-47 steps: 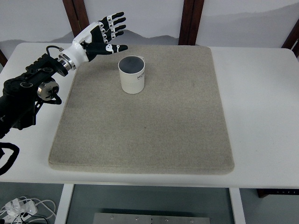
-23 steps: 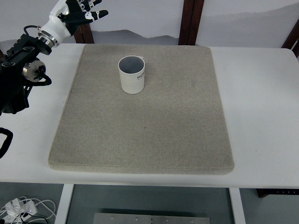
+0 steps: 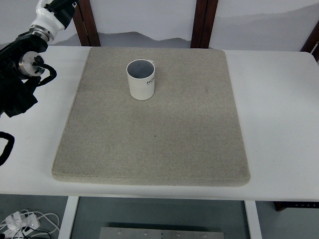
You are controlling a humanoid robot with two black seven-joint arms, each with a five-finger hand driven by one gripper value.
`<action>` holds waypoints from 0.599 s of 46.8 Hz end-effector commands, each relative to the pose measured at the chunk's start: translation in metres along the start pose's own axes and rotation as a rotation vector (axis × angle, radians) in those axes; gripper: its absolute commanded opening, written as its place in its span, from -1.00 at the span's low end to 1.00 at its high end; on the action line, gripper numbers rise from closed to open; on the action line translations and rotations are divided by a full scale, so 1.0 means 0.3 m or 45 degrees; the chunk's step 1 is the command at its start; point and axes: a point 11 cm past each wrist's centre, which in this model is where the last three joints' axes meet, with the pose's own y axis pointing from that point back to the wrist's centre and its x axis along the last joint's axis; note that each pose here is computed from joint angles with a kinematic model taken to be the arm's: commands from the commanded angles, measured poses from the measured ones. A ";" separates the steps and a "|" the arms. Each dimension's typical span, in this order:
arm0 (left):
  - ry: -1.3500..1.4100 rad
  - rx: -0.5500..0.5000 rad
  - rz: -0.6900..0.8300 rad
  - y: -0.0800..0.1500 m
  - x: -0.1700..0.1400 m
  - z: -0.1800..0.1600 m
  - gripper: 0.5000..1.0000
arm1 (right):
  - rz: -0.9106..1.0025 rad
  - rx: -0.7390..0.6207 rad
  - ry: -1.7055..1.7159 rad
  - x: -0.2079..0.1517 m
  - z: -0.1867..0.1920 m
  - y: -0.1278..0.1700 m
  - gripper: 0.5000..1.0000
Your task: Flip white cup upright
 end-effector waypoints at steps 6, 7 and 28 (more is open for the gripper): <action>0.109 0.111 0.035 0.005 0.009 -0.044 0.99 | 0.000 0.001 -0.002 0.000 0.000 0.000 0.81; 0.128 0.122 0.042 0.009 0.013 -0.053 0.99 | 0.000 0.001 -0.002 0.000 -0.001 0.000 0.81; 0.526 0.097 0.231 0.110 0.136 -0.175 0.99 | -0.008 0.001 -0.004 -0.002 -0.001 0.000 0.81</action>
